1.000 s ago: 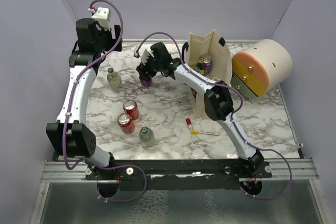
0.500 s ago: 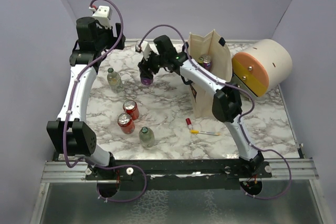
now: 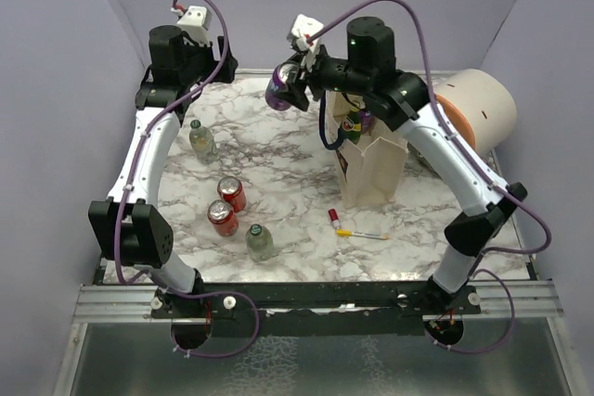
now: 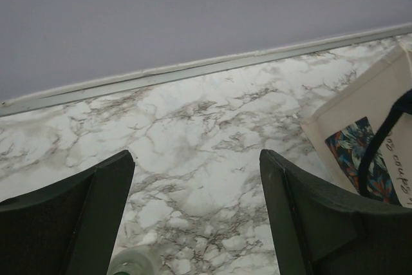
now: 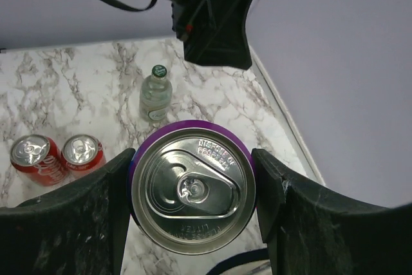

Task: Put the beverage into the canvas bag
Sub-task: Pick up the drink from the center of the board, then place the drink in the canvas bag.

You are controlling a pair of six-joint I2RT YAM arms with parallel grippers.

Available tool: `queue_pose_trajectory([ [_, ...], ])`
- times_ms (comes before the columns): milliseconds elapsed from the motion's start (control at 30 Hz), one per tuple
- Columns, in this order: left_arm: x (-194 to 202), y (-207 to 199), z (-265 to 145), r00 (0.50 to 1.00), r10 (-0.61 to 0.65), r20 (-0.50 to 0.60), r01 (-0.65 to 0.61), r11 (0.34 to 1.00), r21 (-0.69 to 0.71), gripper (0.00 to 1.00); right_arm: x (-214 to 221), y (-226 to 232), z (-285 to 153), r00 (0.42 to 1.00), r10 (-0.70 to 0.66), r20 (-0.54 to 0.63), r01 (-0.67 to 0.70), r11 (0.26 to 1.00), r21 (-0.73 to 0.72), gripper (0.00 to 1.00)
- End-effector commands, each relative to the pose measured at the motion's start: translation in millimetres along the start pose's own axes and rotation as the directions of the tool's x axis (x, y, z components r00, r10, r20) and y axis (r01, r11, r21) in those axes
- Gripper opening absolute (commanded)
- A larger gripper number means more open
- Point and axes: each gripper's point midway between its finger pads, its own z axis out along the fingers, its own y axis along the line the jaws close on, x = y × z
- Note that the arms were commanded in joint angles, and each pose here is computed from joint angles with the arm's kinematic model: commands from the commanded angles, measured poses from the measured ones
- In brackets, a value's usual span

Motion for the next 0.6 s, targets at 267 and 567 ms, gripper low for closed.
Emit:
queue_pose_trajectory([
  [267,9,-151,27,0.989,0.142,0.047,-0.149,0.901,0.407,0.81,-4,-77,-142,0.994,-0.005,-0.109,0.045,0.926,0.374,0.32],
  [567,28,-216,39,0.99,0.138,0.011,-0.122,0.832,0.542,0.81,70,-123,-180,0.967,0.092,-0.238,0.035,0.876,0.481,0.31],
])
